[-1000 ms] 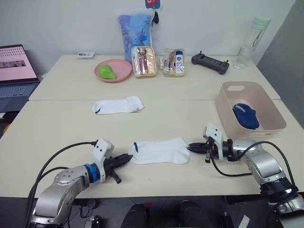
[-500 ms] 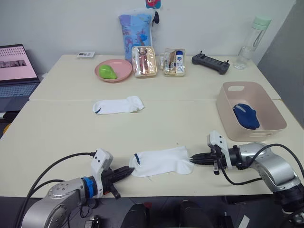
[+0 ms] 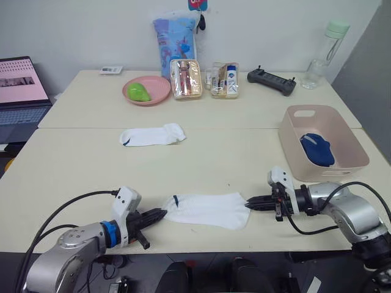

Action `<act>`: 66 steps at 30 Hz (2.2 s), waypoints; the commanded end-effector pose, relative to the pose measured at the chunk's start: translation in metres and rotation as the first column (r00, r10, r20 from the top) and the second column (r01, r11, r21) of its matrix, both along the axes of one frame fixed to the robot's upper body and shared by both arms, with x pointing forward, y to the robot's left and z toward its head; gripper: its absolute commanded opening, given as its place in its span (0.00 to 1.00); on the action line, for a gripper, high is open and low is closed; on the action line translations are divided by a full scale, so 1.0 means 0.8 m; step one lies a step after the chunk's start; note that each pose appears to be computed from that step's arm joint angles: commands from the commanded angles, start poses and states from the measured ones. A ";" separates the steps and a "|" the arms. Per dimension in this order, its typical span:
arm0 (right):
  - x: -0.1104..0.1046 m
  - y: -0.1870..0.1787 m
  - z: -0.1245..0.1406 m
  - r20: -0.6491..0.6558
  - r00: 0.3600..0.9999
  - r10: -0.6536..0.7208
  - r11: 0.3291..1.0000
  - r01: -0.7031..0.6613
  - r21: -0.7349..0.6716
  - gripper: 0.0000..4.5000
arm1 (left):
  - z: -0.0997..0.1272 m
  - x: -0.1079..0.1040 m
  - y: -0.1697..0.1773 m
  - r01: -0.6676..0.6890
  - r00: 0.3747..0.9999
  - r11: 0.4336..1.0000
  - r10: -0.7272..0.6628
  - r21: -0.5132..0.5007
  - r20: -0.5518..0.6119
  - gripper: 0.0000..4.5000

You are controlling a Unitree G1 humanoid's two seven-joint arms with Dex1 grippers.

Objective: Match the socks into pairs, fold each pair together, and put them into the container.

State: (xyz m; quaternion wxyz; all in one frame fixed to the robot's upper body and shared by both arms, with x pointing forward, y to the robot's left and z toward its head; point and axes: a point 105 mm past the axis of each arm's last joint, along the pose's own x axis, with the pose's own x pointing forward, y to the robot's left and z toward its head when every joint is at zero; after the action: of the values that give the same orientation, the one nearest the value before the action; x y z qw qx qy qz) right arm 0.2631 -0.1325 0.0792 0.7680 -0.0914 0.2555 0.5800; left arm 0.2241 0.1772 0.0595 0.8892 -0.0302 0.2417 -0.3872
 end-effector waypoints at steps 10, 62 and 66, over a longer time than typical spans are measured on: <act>0.023 -0.022 0.030 0.152 0.988 -0.004 1.000 0.009 -0.029 0.62 | 0.025 -0.003 0.022 -0.020 0.998 1.000 0.020 0.009 0.059 0.60; 0.069 0.084 0.133 0.504 0.825 -0.254 0.949 0.112 0.296 0.92 | 0.082 0.268 0.004 -0.212 0.855 0.960 0.090 0.185 0.511 0.01; 0.068 0.085 0.130 0.508 0.825 -0.245 0.953 0.108 0.284 0.92 | 0.104 0.249 -0.032 -0.072 0.852 0.990 -0.002 0.121 0.523 0.01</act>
State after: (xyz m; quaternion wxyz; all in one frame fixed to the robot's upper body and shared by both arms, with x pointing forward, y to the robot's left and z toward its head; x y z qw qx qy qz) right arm 0.3206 -0.0673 0.1695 0.8697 -0.1242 -0.0062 0.4776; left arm 0.4270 0.1704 0.1166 0.9368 0.1450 0.0584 -0.3129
